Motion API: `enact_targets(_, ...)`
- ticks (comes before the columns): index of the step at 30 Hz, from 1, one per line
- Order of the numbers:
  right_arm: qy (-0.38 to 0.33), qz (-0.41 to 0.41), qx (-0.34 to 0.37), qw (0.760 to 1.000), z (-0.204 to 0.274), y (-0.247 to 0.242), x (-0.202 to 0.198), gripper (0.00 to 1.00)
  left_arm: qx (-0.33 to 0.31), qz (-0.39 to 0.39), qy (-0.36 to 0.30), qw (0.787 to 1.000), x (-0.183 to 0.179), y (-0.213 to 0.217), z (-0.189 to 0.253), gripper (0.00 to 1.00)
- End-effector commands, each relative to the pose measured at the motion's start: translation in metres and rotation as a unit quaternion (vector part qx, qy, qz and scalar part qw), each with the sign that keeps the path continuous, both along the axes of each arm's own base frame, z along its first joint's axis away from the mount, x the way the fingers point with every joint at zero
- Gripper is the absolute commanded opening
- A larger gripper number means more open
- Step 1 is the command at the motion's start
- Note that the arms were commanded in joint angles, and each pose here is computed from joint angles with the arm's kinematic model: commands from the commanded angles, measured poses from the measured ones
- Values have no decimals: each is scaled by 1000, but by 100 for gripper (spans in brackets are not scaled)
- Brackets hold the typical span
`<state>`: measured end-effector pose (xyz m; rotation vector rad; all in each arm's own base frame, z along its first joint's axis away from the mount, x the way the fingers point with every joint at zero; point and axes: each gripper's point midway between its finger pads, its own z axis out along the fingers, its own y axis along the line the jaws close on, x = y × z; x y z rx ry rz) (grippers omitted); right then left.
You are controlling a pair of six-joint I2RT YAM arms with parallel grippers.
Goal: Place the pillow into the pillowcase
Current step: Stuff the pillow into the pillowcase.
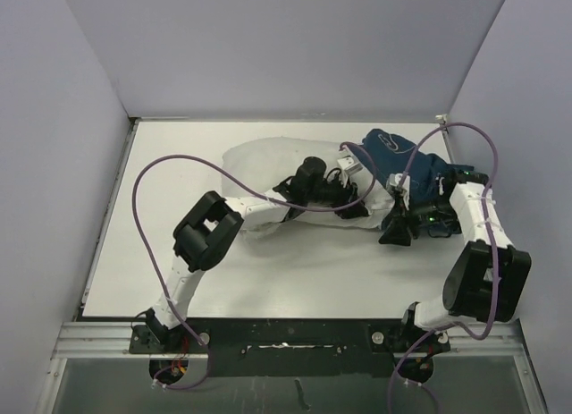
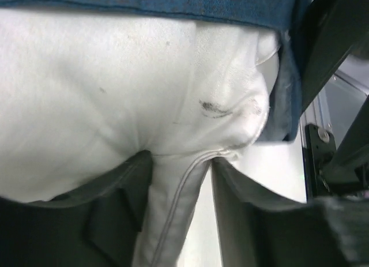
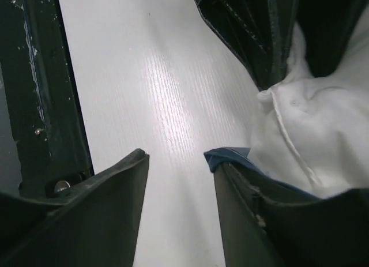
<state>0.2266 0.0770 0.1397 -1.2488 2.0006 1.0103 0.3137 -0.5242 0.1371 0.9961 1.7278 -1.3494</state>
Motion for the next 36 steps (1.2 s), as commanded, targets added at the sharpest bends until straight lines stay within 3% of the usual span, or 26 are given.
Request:
enact_targets(1, -64, 24, 26, 997, 69, 7, -30, 58, -37, 16, 5, 999, 8, 34, 46, 50)
enact_targets(5, -125, 21, 9, 992, 98, 6, -24, 80, -51, 21, 13, 998, 6, 69, 76, 60)
enact_targets(10, -141, -5, 40, 989, 129, 12, -7, 89, -74, 17, 48, 996, 4, 102, 110, 64)
enact_targets(12, -141, -73, 59, 986, 152, 8, 36, 89, -82, 28, 58, 994, 11, 114, 125, 64)
enact_targets(15, -98, -231, 43, 967, 164, -6, 112, 98, -89, 64, 74, 991, 34, 135, 148, 64)
enact_targets(18, -79, -307, 26, 948, 166, -4, 164, 98, -93, 107, 89, 986, 61, 155, 170, 64)
enact_targets(21, -22, -396, 27, 917, 152, -10, 210, 98, -56, 202, 97, 973, 104, 190, 169, 65)
enact_targets(27, 50, -562, -5, 826, 124, -27, 269, 98, 41, 428, 124, 894, 188, 308, 131, 73)
enact_targets(32, 72, -580, -7, 812, 105, -14, 297, 98, 85, 497, 133, 853, 208, 351, 103, 88)
enact_targets(34, 74, -569, -19, 819, 91, -11, 304, 99, 96, 489, 164, 852, 209, 350, 87, 88)
enact_targets(36, 74, -542, -16, 837, 87, -3, 304, 87, 100, 454, 193, 864, 204, 337, 73, 88)
